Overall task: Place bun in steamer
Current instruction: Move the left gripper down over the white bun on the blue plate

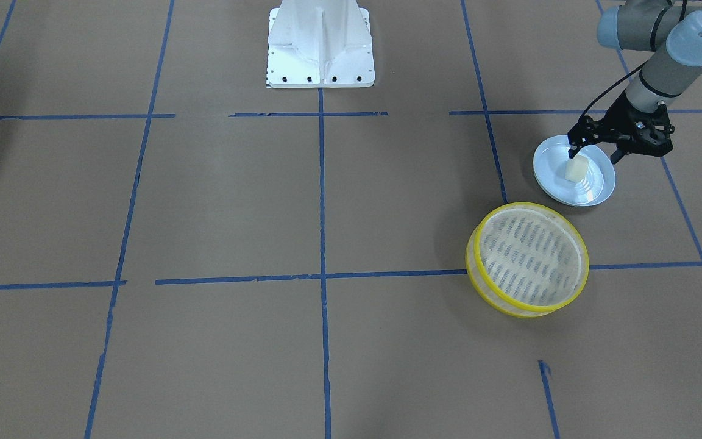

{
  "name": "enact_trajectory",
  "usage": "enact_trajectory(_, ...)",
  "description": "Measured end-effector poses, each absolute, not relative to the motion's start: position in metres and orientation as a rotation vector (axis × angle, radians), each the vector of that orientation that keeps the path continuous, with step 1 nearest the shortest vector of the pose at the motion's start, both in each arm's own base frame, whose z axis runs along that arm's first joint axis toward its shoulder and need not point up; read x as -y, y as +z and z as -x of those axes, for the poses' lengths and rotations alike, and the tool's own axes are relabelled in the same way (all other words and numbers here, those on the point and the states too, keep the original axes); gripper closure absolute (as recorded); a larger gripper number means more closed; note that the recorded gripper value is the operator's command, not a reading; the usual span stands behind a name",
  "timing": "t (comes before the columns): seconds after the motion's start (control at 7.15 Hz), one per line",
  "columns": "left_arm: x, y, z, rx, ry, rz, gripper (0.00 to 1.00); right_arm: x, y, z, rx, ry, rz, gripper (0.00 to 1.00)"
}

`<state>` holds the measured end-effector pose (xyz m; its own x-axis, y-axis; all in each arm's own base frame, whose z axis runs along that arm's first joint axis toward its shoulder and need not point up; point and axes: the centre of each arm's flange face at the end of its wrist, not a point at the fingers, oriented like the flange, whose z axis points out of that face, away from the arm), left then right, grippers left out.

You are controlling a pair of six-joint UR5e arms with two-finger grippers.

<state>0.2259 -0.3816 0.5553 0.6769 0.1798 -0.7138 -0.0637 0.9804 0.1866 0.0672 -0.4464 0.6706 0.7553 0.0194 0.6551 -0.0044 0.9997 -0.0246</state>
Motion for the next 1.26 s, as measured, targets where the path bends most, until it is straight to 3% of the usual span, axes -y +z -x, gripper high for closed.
enact_trajectory(0.42,0.379,0.558,-0.232,-0.802,0.142,-0.154,0.03,0.446,0.671,-0.067,0.715,0.013,0.022,0.0)
enact_trajectory(1.26,0.379,0.579,-0.254,-0.772,0.164,-0.124,0.15,0.446,0.671,-0.067,0.715,0.013,0.022,0.0)
